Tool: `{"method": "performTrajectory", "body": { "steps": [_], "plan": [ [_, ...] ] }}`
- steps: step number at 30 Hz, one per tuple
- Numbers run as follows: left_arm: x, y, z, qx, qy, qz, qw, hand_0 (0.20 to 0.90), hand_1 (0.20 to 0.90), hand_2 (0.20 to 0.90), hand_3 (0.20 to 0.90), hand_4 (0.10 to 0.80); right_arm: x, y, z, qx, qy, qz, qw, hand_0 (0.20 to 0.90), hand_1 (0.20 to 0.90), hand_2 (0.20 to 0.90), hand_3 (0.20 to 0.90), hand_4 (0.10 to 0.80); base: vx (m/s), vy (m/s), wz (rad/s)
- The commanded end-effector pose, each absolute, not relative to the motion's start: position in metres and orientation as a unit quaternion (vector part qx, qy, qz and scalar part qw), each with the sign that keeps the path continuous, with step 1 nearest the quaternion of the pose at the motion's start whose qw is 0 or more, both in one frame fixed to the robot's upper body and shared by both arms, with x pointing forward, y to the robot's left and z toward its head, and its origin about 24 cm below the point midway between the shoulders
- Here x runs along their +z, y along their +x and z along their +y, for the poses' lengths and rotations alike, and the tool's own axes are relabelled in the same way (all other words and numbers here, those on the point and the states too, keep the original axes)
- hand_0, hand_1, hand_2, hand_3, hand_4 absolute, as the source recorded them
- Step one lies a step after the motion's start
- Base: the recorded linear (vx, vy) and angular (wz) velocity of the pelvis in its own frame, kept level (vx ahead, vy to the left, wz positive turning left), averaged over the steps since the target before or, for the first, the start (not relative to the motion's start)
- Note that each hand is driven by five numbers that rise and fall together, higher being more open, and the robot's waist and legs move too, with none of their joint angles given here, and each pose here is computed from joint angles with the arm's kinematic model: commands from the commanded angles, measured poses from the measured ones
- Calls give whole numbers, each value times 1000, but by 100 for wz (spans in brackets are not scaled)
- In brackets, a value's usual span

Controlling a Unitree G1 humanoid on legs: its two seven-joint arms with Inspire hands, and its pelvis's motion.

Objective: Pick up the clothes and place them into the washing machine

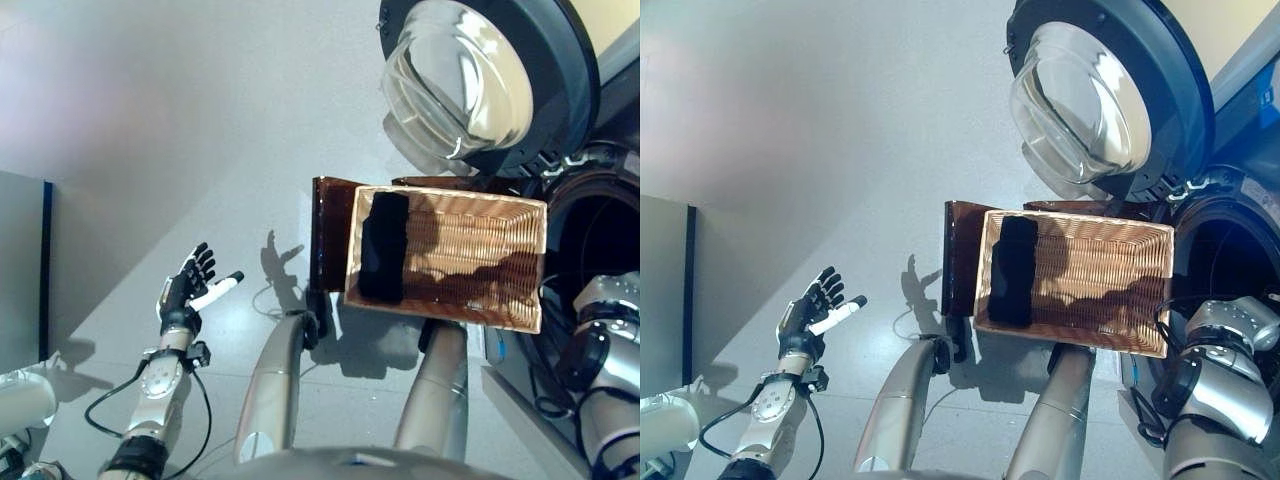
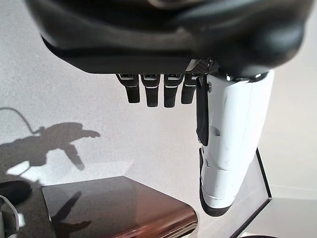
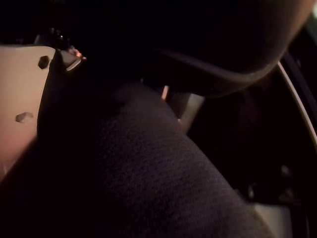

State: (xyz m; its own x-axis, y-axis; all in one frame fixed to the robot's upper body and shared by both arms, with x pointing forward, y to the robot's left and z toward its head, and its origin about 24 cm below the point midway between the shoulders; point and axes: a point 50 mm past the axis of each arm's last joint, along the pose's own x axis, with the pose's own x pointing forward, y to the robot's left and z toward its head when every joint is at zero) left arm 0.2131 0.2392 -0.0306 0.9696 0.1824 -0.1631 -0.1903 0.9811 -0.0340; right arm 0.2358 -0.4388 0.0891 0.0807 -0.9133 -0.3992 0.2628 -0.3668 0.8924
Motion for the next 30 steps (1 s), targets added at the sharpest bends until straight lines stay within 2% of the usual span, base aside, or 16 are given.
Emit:
{"method": "performTrajectory", "body": {
  "steps": [1, 5, 11, 13, 14, 18, 22, 24, 28, 30],
  "plan": [
    [-7, 209, 271, 137, 3, 18, 990, 900, 900, 900, 900, 800, 125, 196, -475, -639, 452, -364, 505, 900, 900, 900, 900, 800, 0, 0, 0],
    [-8, 209, 272, 143, 4, 21, 989, 900, 900, 900, 900, 800, 113, 197, -472, -652, 449, -333, 513, 900, 900, 900, 900, 800, 0, 0, 0],
    [-10, 208, 273, 146, 8, 27, 989, 900, 900, 900, 900, 800, 96, 201, -467, -672, 423, -254, 552, 900, 900, 900, 900, 800, 0, 0, 0],
    [-9, 208, 272, 142, 7, 26, 990, 900, 900, 900, 900, 800, 92, 211, -463, -662, 389, -195, 610, 900, 900, 900, 900, 800, 0, 0, 0],
    [-9, 208, 273, 143, 6, 26, 989, 900, 900, 900, 900, 800, 92, 211, -463, -662, 388, -195, 611, 900, 900, 900, 900, 800, 0, 0, 0],
    [-11, 205, 270, 140, -1, 27, 990, 900, 900, 900, 900, 800, 82, 224, -450, -644, 344, -154, 665, 900, 900, 900, 900, 800, 0, 0, 0],
    [-11, 205, 268, 144, 0, 21, 989, 900, 900, 900, 900, 800, 61, 242, -425, -612, 221, -57, 757, 900, 900, 900, 900, 800, 0, 0, 0],
    [-10, 205, 268, 147, 2, 14, 989, 900, 900, 900, 900, 800, 55, 256, -407, -574, 150, -23, 805, 900, 900, 900, 900, 800, 0, 0, 0],
    [-11, 202, 269, 157, 0, 13, 988, 900, 900, 900, 900, 800, 35, 281, -358, -458, 99, 2, 884, 900, 900, 900, 900, 800, 49, 0, -1],
    [-13, 200, 270, 160, -1, 16, 987, 900, 900, 900, 900, 800, 35, 295, -326, -364, 34, 2, 931, 900, 900, 900, 900, 800, -60, 9, -5]
  ]
}}
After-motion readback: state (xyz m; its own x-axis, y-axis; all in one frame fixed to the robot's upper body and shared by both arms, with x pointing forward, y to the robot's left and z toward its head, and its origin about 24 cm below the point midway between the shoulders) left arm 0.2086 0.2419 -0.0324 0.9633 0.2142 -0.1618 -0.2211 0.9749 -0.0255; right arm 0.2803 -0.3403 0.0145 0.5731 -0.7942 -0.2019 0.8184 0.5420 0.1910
